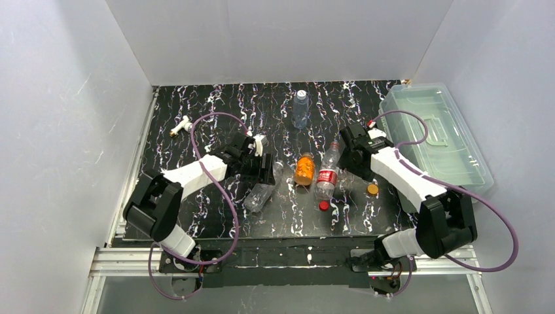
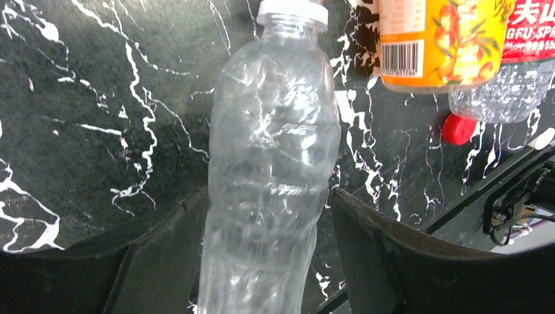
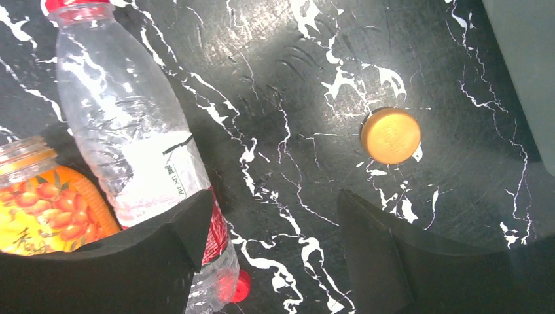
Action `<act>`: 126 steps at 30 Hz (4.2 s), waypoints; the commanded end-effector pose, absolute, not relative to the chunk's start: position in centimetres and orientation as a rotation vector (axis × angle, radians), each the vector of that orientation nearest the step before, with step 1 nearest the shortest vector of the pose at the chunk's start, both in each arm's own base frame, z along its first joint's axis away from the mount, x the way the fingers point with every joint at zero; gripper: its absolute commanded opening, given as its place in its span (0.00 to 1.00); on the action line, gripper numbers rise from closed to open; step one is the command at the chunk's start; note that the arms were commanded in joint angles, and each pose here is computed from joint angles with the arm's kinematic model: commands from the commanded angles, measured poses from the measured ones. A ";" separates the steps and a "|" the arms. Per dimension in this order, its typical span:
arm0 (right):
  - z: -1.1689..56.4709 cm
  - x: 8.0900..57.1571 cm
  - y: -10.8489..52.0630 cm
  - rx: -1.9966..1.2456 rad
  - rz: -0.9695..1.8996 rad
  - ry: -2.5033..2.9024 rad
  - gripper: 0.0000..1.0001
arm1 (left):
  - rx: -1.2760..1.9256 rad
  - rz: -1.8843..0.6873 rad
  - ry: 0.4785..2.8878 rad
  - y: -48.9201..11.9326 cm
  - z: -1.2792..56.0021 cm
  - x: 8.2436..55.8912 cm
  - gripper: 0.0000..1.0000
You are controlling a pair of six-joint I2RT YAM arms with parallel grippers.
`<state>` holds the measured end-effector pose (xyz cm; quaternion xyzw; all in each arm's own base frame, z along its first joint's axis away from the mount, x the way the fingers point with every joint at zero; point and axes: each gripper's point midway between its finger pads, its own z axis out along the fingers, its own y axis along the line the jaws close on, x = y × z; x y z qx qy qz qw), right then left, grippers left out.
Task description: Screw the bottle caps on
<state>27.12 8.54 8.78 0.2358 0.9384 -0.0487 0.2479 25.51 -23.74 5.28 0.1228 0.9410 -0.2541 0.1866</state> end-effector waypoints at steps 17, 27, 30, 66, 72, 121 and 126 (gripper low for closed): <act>7.1 34.6 15.2 0.347 0.097 2.567 0.94 | 0.365 -0.628 2.586 -23.1 9.5 28.1 0.94; 4.5 37.9 15.0 0.238 0.187 2.643 0.88 | 0.426 -0.663 2.505 -22.8 13.9 28.4 0.96; 4.1 38.8 14.7 0.235 0.220 2.646 0.88 | 0.454 -0.717 2.493 -23.4 15.0 28.1 0.96; 29.9 34.5 30.0 0.415 0.886 2.027 0.49 | 0.403 -1.104 1.954 -32.2 28.0 29.2 0.98; 30.8 34.3 31.3 0.451 0.979 2.008 0.49 | 0.373 -1.025 1.965 -31.0 26.8 29.4 0.98; 11.3 18.5 15.8 0.154 0.246 2.645 0.73 | 0.914 -0.941 1.508 -25.2 27.0 23.4 0.45; 8.1 17.4 16.2 0.122 0.205 2.674 0.66 | 0.962 -0.929 1.460 -25.1 27.4 22.7 0.45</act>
